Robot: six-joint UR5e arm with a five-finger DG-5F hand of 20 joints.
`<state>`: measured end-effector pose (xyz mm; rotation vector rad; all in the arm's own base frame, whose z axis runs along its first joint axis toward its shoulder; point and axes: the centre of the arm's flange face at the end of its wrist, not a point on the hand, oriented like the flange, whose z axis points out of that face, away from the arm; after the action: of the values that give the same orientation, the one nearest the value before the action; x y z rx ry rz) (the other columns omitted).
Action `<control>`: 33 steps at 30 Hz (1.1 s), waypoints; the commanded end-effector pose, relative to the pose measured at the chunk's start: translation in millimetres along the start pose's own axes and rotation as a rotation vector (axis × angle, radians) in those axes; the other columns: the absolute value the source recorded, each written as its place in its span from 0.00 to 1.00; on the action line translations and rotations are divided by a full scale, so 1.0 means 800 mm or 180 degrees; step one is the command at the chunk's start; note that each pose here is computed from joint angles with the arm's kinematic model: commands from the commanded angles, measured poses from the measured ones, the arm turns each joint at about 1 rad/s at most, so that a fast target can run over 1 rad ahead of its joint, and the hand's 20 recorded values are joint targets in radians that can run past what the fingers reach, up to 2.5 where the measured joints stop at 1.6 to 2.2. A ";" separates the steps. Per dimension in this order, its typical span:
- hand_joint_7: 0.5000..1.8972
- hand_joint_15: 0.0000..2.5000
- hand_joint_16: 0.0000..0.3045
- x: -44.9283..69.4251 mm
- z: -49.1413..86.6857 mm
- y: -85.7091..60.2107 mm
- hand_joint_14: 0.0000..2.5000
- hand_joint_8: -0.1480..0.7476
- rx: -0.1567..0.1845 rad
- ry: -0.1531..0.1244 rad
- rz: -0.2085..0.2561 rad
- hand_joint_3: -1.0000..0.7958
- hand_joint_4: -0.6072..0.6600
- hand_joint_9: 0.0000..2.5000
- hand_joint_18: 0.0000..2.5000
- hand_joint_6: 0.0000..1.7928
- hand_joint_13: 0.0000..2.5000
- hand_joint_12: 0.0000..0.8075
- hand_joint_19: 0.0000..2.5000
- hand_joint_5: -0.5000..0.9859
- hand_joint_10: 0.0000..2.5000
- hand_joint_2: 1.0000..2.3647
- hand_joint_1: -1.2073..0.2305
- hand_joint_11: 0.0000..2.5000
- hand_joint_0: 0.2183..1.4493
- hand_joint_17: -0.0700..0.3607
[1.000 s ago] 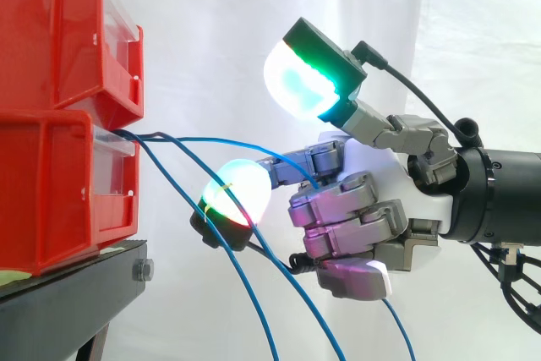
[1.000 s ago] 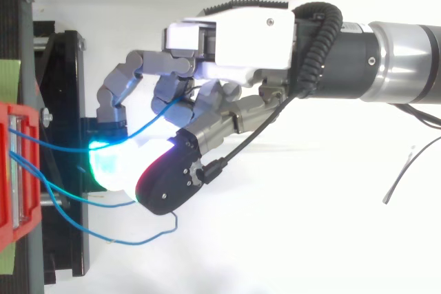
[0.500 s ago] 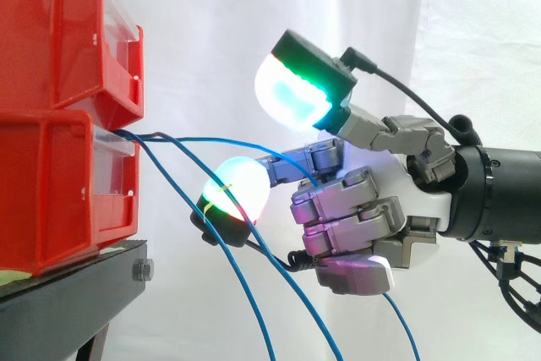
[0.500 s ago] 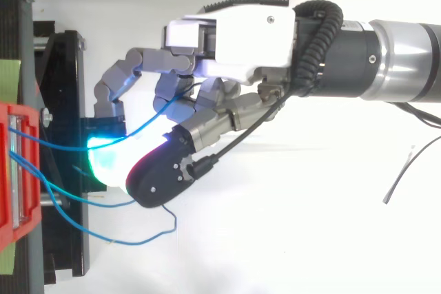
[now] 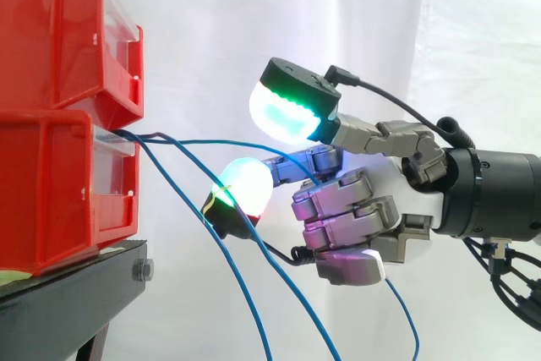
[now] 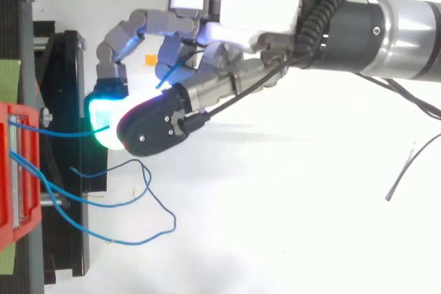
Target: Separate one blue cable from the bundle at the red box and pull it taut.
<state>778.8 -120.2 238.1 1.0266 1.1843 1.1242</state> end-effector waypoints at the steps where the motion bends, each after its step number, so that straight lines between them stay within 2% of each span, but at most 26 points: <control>1: 0.28 0.73 0.82 -0.010 -0.001 -0.001 1.00 0.89 0.0016 -0.0047 0.0003 0.39 0.70 0.77 1.00 0.47 0.84 0.91 0.27 0.23 1.00 0.01 0.45 0.99 0.31 0.60; 11: 0.26 0.73 0.86 -0.010 -0.002 -0.002 1.00 0.85 0.0022 -0.0052 -0.0006 0.43 0.73 0.77 1.00 0.48 0.85 0.87 0.31 0.23 1.00 0.01 0.43 1.00 0.30 0.62; 12: 0.27 0.73 0.86 -0.012 -0.002 -0.002 1.00 0.85 0.0027 -0.0080 -0.0007 0.43 0.73 0.77 1.00 0.48 0.85 0.87 0.30 0.23 1.00 0.01 0.43 0.99 0.30 0.62; 20: 0.26 0.72 0.89 -0.004 0.000 0.001 1.00 0.80 0.0025 -0.0101 -0.0003 0.50 0.73 0.78 1.00 0.50 0.85 0.77 0.36 0.23 1.00 0.01 0.39 0.99 0.30 0.64; 23: 0.26 0.71 0.88 0.000 0.001 0.002 1.00 0.78 0.0020 -0.0097 0.0008 0.51 0.73 0.78 1.00 0.50 0.83 0.74 0.39 0.24 1.00 0.01 0.38 1.00 0.30 0.63; 25: 0.26 0.69 0.88 0.000 0.006 0.010 1.00 0.77 -0.0011 -0.0087 0.0011 0.51 0.72 0.78 1.00 0.50 0.82 0.72 0.39 0.23 1.00 0.01 0.38 1.00 0.30 0.63; 33: 0.25 0.63 0.86 0.000 0.006 0.012 1.00 0.75 0.0052 -0.0082 0.0007 0.51 0.71 0.77 1.00 0.50 0.79 0.67 0.43 0.23 1.00 0.01 0.37 1.00 0.31 0.62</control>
<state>782.6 -118.9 248.7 1.0482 1.1703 1.1031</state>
